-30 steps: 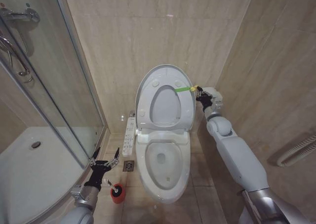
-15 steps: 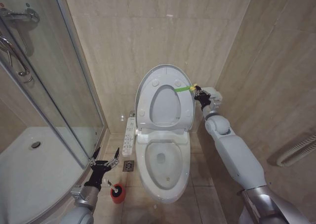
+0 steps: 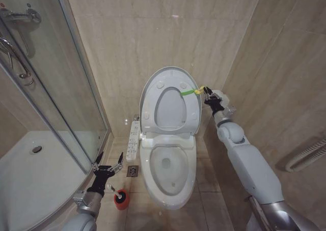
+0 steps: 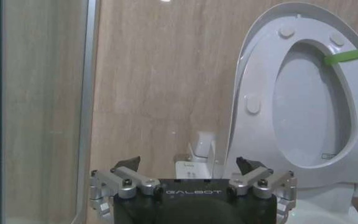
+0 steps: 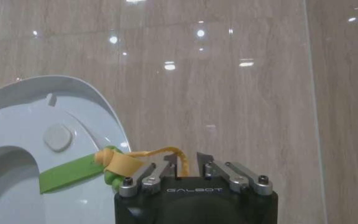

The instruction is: Open the toilet lid, clean the toilet bowl with a toilet brush, close the toilet lid, and flush.

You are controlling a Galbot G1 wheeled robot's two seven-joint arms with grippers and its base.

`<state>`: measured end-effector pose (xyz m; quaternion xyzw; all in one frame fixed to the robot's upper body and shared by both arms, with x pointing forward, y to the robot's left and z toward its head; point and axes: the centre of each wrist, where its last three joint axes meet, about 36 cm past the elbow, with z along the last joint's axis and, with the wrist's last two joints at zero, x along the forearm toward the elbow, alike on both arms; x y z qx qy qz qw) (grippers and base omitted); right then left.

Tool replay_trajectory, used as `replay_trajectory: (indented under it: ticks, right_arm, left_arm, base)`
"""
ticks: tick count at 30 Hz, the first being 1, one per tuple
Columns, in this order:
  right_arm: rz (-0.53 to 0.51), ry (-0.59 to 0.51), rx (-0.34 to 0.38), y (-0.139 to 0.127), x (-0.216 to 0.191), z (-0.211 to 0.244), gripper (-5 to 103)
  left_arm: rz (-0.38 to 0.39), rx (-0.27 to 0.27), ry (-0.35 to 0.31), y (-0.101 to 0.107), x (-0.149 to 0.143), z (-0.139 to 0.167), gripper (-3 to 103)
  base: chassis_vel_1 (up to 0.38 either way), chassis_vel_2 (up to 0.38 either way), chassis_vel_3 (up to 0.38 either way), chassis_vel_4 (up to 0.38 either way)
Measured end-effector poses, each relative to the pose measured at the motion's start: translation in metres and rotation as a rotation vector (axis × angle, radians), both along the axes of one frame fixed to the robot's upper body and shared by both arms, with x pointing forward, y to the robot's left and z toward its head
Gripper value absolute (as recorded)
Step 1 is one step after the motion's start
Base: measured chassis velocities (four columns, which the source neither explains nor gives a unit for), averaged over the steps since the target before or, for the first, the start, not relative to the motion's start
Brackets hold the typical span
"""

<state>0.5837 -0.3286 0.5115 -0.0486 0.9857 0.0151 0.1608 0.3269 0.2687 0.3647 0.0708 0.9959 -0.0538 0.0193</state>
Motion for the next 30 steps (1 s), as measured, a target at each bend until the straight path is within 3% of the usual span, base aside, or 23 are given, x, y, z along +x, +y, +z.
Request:
replay_trajectory:
  ticks: [4, 5, 12, 13, 20, 21, 30]
  right_arm:
    - [0.002, -0.01, 0.002, -0.003, -0.005, 0.0, 17]
    - [0.002, -0.012, 0.002, -0.004, -0.007, 0.0, 44]
    - [0.001, -0.023, 0.003, -0.008, -0.022, 0.001, 44]
    - [0.0, -0.023, 0.001, -0.009, -0.025, 0.0, 71]
    - [0.002, -0.017, -0.003, -0.013, -0.047, -0.005, 71]
    - [0.003, -0.014, -0.003, -0.014, -0.052, -0.007, 97]
    - [0.01, -0.012, 0.008, -0.012, -0.085, -0.015, 100]
  left_arm:
    - [0.0, 0.0, 0.0, 0.0, 0.0, 0.0, 100]
    - [0.0, 0.0, 0.0, 0.0, 0.0, 0.0, 100]
    - [0.0, 0.0, 0.0, 0.0, 0.0, 0.0, 100]
    - [0.0, 0.0, 0.0, 0.0, 0.0, 0.0, 100]
    - [0.0, 0.0, 0.0, 0.0, 0.0, 0.0, 100]
    - [0.0, 0.0, 0.0, 0.0, 0.0, 0.0, 100]
    - [0.0, 0.0, 0.0, 0.0, 0.0, 0.0, 100]
  base:
    - [0.0, 0.0, 0.0, 0.0]
    - [0.0, 0.0, 0.0, 0.0]
    - [0.0, 0.0, 0.0, 0.0]
    - [0.0, 0.0, 0.0, 0.0]
    - [0.0, 0.0, 0.0, 0.0]
    - [0.0, 0.0, 0.0, 0.0]
    - [0.0, 0.0, 0.0, 0.0]
